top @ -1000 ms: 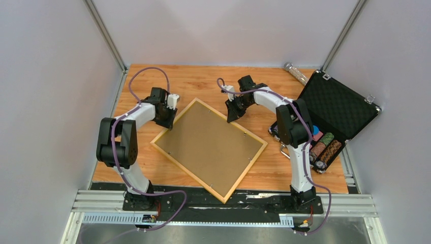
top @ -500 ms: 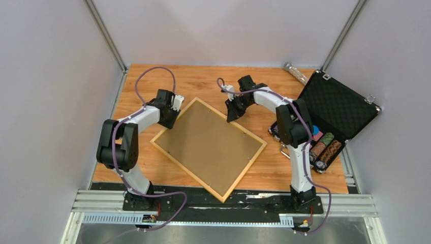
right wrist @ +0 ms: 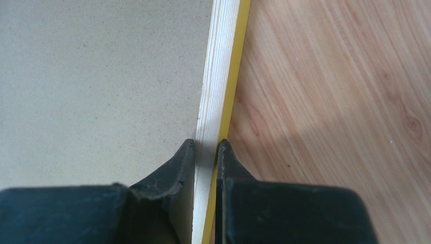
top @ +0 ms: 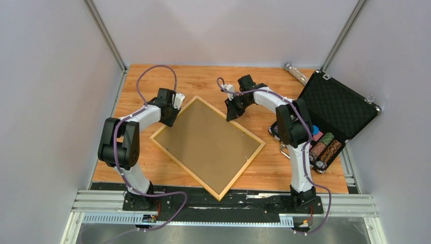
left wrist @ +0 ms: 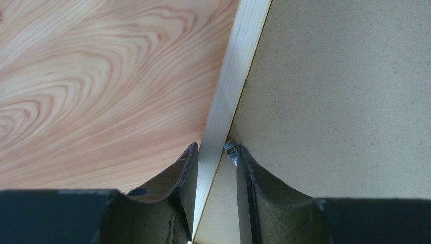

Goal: Put the photo into the frame

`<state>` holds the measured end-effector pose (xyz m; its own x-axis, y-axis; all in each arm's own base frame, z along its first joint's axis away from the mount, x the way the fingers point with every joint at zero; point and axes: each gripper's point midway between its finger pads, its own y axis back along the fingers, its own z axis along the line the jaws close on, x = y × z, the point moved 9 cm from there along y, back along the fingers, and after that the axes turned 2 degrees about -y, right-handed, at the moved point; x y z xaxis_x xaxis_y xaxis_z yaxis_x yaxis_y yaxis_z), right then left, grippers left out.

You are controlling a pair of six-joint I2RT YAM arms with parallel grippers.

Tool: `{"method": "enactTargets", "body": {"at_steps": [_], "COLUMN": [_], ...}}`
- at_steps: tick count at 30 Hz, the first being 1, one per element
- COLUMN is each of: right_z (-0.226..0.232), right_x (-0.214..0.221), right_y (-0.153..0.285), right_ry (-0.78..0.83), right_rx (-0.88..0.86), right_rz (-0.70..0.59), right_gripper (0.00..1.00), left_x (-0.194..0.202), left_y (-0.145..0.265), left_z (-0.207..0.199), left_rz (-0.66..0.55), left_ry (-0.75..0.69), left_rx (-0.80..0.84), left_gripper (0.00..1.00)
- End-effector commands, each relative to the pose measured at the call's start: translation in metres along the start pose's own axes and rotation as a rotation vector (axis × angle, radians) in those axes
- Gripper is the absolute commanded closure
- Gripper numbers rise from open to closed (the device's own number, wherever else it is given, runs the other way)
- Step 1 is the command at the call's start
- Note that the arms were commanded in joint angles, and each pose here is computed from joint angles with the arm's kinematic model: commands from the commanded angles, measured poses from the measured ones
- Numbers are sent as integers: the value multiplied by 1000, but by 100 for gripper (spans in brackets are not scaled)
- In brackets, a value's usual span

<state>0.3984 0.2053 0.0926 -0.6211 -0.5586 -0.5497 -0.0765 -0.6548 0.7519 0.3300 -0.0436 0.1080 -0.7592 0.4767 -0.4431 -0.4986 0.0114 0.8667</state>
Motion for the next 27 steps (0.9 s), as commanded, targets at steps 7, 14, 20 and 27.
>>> {"method": "enactTargets", "body": {"at_steps": [7,14,20,27], "right_z": [-19,-19,-19,-20], "right_x": [65,65,66,66], "right_y": [-18,-19,-19,-20], "right_ry": [-100,-99,-101,-103], "right_rx": [52,51,52,52], "right_rz": [256,258,260,263], "right_gripper": [98,98,98,98], "left_x": [32,39,43,44], "left_y": [-21,-22,-23,-18], "left_z": [28,41,41,17], "left_rz": [185,169,162,153], "left_ry": [185,347,331,134], "left_rx": [147,187,164,69], "left_gripper": [100,100,100,91]}}
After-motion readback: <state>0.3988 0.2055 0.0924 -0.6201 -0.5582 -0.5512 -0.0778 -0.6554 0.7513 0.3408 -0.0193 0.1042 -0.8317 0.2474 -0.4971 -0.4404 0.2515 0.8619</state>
